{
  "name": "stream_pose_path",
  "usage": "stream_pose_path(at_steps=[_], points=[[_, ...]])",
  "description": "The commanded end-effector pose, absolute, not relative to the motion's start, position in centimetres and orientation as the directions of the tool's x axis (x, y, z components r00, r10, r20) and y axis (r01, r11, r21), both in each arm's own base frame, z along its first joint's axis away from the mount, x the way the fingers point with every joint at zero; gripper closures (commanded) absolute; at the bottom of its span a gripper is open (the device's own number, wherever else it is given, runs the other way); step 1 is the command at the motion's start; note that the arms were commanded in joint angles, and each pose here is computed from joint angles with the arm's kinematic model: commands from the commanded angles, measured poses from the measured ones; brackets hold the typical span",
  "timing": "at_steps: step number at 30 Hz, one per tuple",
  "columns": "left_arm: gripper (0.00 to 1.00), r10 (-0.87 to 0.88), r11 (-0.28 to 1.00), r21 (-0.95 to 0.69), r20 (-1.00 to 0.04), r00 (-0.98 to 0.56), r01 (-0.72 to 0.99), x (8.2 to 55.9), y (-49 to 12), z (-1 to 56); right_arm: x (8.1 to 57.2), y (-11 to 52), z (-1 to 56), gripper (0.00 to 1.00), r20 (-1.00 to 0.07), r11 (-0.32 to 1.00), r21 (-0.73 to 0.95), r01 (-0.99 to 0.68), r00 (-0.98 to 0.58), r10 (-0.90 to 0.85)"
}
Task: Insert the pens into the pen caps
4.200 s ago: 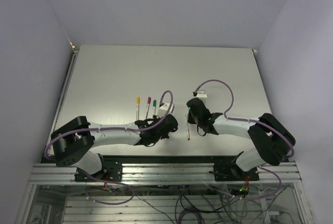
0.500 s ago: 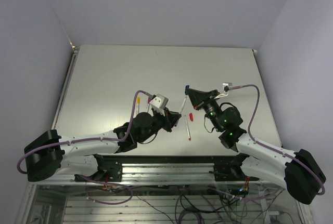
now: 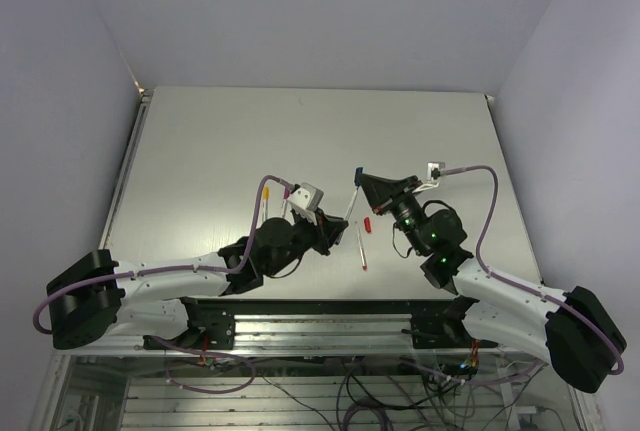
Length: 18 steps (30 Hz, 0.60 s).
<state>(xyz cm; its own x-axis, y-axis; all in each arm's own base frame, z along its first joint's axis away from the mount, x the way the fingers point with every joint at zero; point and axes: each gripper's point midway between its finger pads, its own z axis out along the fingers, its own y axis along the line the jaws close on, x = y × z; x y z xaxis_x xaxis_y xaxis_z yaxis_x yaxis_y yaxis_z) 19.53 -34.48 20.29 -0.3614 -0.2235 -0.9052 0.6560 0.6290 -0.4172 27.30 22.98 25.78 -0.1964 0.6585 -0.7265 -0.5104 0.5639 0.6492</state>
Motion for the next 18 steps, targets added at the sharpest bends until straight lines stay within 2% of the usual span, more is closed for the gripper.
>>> stream_pose_path(at_steps=[1, 18], points=[[0.93, -0.276, 0.632, -0.434, -0.900, -0.337, 0.642, 20.08, -34.11, 21.46, 26.96, 22.93, 26.19, 1.00, -0.709, 0.536, 0.656, -0.531, -0.192, 0.678], [0.93, -0.240, 0.624, -0.419, -0.906, -0.348, 0.659, 19.59, -34.21, 20.61, 27.37, 22.33, 27.04, 1.00, -0.714, 0.559, 0.643, -0.524, -0.147, 0.684]])
